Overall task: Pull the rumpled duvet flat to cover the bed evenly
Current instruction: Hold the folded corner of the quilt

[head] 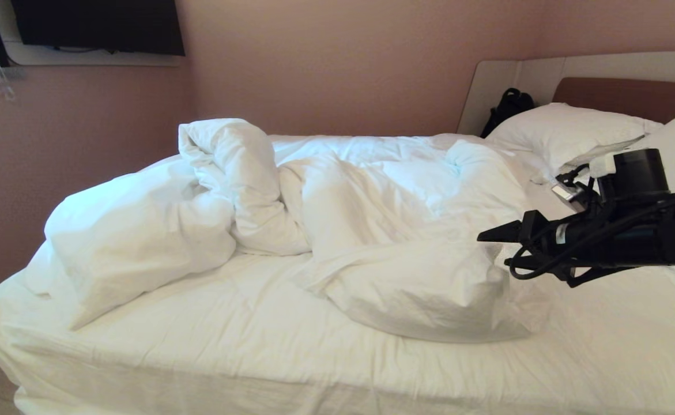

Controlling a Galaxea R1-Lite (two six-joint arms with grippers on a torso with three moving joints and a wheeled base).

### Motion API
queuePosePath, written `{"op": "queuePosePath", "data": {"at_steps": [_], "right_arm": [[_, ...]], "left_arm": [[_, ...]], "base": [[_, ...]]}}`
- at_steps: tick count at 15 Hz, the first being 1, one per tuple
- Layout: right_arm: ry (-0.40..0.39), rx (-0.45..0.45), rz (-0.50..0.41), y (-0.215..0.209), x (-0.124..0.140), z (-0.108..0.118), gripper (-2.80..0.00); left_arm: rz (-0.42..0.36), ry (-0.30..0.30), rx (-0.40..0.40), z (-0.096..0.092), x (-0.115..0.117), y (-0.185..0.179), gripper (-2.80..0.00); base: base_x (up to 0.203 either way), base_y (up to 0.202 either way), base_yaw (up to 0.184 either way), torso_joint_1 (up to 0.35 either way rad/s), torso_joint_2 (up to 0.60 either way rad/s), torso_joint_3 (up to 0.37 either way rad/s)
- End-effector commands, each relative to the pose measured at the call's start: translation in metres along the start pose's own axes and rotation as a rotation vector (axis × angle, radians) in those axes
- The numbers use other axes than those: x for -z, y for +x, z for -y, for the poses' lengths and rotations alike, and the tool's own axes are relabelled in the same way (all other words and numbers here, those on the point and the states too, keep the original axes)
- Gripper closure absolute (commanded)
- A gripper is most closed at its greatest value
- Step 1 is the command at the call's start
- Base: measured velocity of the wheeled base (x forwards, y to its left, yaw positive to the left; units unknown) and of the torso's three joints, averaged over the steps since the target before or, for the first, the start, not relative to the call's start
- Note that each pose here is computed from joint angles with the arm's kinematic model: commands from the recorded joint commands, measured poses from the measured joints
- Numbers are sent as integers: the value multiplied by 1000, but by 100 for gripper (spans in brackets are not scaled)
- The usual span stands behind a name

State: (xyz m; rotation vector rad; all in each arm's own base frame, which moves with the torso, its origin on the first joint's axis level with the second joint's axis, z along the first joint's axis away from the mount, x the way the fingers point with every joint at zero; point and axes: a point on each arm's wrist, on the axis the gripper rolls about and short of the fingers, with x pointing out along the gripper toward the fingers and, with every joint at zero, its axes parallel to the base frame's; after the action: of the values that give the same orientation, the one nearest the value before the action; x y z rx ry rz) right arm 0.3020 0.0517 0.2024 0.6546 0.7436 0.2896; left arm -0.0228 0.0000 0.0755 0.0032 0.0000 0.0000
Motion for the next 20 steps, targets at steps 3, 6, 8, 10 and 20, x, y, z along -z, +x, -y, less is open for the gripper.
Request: {"op": "queuePosePath", "data": {"at_steps": [3,6,8,10,20], "right_arm": [[-1,1,0,0,1,1,-280],[-20,-27,35,23,-6,5,-280],[-31,-37,32,36,-7,4,-280],[-39,-46,16,45,-5,1,-280],[-69,-60,-83,59,25,-9,-280]], "left_arm": [[0,0,0,0,0,0,0],[0,0,0,0,0,0,0],[0,1,0,0,0,0,0],[0,0,0,0,0,0,0],[0,0,0,0,0,0,0]], "base": [[0,0,0,0,0,0],[0,0,0,0,0,0],[0,0,0,0,0,0],[0,0,0,0,0,0],[0,0,0,0,0,0]]}}
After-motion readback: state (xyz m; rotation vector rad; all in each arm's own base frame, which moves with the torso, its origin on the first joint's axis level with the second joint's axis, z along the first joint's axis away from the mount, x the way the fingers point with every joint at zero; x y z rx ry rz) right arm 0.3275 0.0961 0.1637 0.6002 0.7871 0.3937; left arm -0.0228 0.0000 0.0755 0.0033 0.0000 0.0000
